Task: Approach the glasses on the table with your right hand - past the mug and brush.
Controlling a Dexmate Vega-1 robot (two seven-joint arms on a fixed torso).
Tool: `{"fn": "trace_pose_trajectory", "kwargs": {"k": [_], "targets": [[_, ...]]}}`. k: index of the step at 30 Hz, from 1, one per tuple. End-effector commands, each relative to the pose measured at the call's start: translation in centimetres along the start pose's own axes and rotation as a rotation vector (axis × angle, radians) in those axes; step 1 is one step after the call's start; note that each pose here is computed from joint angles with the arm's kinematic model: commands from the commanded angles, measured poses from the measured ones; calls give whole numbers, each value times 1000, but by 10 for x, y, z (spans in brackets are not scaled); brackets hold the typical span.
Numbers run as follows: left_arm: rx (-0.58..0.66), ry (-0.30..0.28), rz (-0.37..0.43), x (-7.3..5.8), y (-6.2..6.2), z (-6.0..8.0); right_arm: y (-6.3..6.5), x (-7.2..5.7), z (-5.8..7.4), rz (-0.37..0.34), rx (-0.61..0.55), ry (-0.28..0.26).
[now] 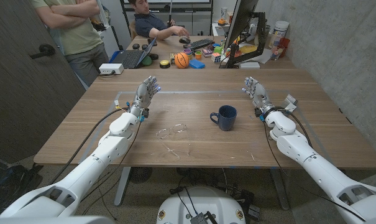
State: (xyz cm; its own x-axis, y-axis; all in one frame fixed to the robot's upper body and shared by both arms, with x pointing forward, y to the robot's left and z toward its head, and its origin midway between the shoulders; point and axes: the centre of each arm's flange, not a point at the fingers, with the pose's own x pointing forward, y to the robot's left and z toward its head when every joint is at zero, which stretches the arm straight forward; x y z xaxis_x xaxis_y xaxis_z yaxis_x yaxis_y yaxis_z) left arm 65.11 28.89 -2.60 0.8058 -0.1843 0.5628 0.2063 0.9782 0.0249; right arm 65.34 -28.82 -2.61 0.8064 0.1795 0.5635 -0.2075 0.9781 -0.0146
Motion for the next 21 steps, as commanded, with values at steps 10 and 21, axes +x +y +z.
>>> {"fn": "trace_pose_trajectory", "kwargs": {"k": [10, 21], "targets": [[4, -13, 0, -10, -1, 3, 7, -2, 7, 8, -24, -21], [6, -21, -1, -14, 1, 6, 22, 0, 31, 45, -107, -80]]}}
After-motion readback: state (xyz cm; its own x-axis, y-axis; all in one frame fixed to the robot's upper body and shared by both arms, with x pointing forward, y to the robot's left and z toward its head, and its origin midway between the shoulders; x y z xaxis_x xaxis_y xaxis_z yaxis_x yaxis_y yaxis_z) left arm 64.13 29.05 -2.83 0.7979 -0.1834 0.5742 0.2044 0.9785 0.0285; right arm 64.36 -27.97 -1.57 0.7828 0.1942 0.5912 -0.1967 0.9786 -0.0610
